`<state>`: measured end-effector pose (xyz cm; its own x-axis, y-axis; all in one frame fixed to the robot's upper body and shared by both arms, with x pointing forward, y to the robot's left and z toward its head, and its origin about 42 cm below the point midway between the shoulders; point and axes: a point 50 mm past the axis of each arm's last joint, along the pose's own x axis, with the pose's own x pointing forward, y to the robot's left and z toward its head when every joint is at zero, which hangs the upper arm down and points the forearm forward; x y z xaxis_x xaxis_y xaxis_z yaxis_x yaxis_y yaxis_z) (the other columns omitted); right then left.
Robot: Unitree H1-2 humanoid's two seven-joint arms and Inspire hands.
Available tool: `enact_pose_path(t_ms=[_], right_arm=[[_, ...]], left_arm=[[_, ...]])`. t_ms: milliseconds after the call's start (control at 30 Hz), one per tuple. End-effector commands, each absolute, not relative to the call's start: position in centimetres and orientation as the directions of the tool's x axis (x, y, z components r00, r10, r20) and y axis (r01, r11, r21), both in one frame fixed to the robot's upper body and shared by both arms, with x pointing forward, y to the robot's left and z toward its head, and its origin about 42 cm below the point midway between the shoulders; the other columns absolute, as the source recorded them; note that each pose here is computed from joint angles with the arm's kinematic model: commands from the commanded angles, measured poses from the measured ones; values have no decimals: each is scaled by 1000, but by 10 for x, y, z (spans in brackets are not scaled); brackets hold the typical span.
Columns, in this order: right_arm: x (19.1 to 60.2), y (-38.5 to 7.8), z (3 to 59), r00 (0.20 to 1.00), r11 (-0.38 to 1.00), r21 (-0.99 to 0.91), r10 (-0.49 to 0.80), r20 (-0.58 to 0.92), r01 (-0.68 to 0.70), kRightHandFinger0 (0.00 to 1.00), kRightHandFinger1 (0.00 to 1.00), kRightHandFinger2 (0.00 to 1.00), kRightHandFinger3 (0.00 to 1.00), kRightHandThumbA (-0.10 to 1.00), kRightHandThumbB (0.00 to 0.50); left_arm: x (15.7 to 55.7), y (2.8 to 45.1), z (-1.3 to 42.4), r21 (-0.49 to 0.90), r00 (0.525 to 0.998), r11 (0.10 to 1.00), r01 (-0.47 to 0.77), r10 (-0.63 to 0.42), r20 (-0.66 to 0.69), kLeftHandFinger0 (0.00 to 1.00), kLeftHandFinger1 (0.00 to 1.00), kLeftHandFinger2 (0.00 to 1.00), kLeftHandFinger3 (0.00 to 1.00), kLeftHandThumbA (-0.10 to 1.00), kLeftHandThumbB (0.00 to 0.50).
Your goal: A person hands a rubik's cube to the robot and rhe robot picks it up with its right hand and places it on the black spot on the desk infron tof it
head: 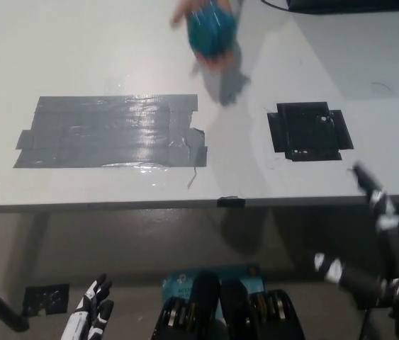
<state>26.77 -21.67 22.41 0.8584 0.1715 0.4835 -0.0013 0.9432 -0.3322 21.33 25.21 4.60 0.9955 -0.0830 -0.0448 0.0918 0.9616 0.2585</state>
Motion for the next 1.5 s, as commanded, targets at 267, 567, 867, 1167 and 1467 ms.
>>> enact_pose_path(t_ms=[267,567,867,1167,1467], right_arm=[[395,-193,313,891,919,-373,273,363,-130,1000,1000,1000,1000,951,374],[482,-169,311,932,888,-408,308,190,-211,1000,1000,1000,1000,958,477],[528,-153,305,958,912,-318,284,35,-259,1000,1000,1000,1000,932,456],[548,-145,307,967,918,-318,253,13,-236,1000,1000,1000,1000,974,491],[552,-143,320,983,945,-312,141,114,-99,475,516,656,762,499,349]], left_arm=[[222,252,57,267,995,960,87,-94,15,1000,1000,1000,1000,935,115],[228,253,59,279,994,956,86,-101,39,1000,1000,1000,1000,940,125],[231,251,64,284,993,953,101,-115,32,1000,1000,1000,1000,963,147],[235,252,68,291,991,951,102,-124,56,1000,1000,1000,1000,953,125],[238,251,70,298,990,949,101,-124,61,1000,1000,1000,1000,958,132]])
